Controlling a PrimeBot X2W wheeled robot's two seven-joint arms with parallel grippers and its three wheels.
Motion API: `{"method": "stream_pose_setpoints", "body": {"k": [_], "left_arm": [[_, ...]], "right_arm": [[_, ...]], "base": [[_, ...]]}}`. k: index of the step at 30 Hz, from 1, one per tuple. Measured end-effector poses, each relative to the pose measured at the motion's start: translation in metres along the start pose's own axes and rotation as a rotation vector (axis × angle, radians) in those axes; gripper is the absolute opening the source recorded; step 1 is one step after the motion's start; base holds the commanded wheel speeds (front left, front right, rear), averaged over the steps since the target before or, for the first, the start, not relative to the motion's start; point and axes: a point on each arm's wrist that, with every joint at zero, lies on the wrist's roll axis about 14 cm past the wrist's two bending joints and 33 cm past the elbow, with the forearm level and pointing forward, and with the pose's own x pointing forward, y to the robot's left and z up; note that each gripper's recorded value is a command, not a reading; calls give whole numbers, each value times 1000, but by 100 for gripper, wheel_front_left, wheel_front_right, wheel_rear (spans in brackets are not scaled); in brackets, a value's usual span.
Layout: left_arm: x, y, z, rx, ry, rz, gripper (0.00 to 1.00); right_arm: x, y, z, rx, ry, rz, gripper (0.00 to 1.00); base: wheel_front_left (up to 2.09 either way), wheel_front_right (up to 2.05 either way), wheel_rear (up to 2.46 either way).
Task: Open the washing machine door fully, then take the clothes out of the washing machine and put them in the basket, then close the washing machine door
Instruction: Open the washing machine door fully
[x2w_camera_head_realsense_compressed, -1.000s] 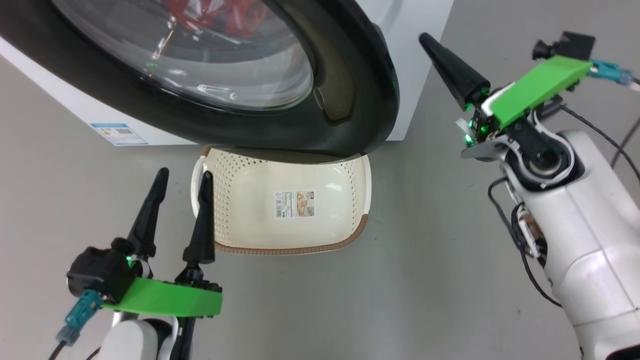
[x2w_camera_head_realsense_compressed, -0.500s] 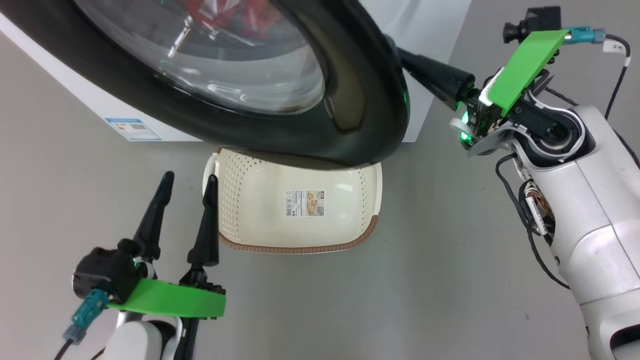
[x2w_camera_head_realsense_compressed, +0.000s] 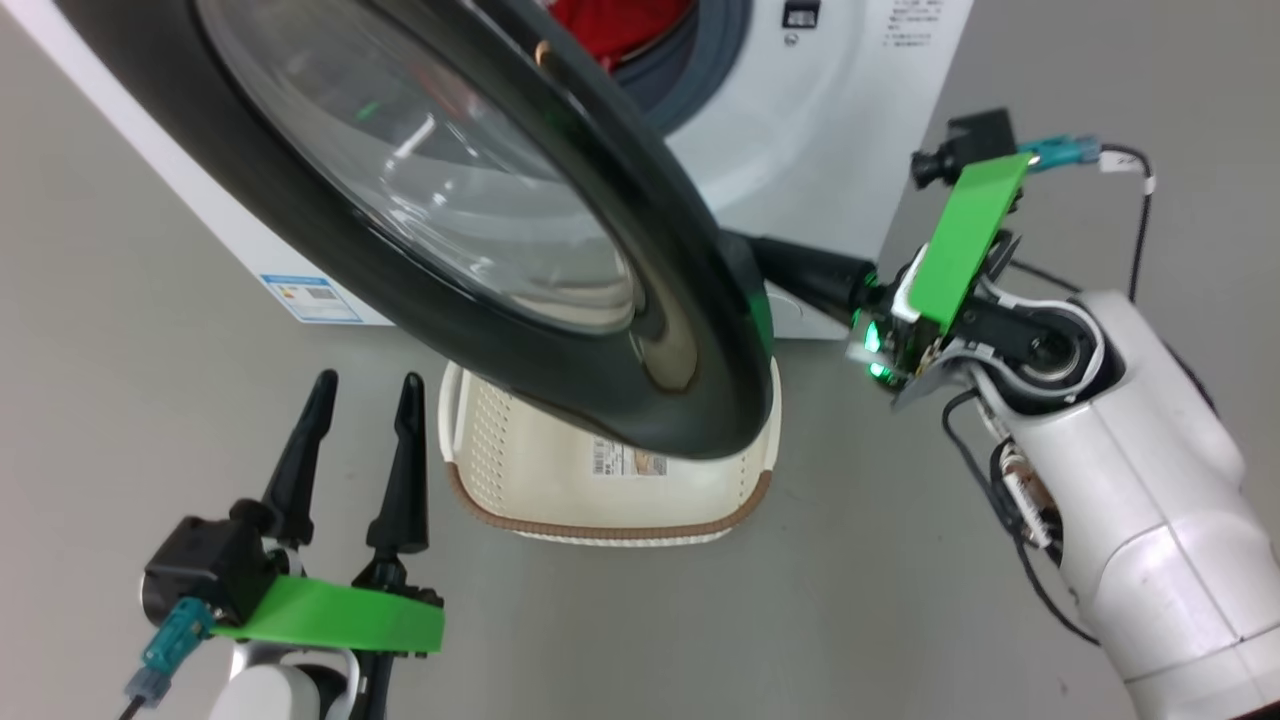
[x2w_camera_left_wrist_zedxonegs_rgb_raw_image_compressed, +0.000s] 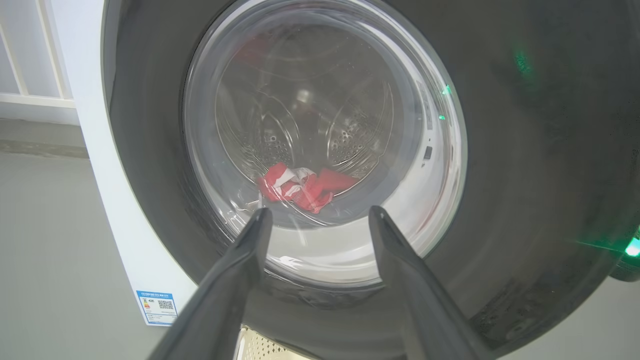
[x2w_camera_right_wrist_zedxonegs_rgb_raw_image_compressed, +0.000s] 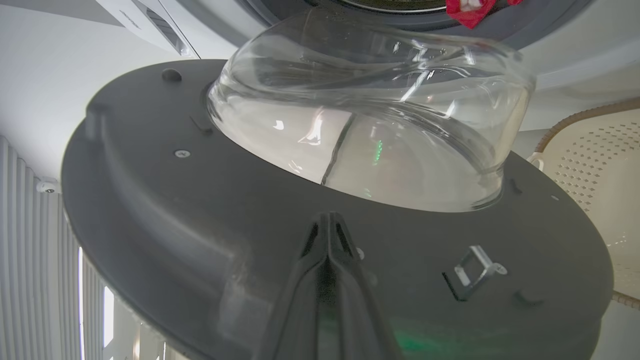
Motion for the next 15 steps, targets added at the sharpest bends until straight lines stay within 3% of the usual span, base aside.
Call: {"method": "stream_pose_setpoints", "body": {"k": [15], "left_arm": [[-48,33,29,5,-54,110,100]], "right_arm": [[16,21,-83,-41,208,25,0]], "base": [[0,0,0]]}}
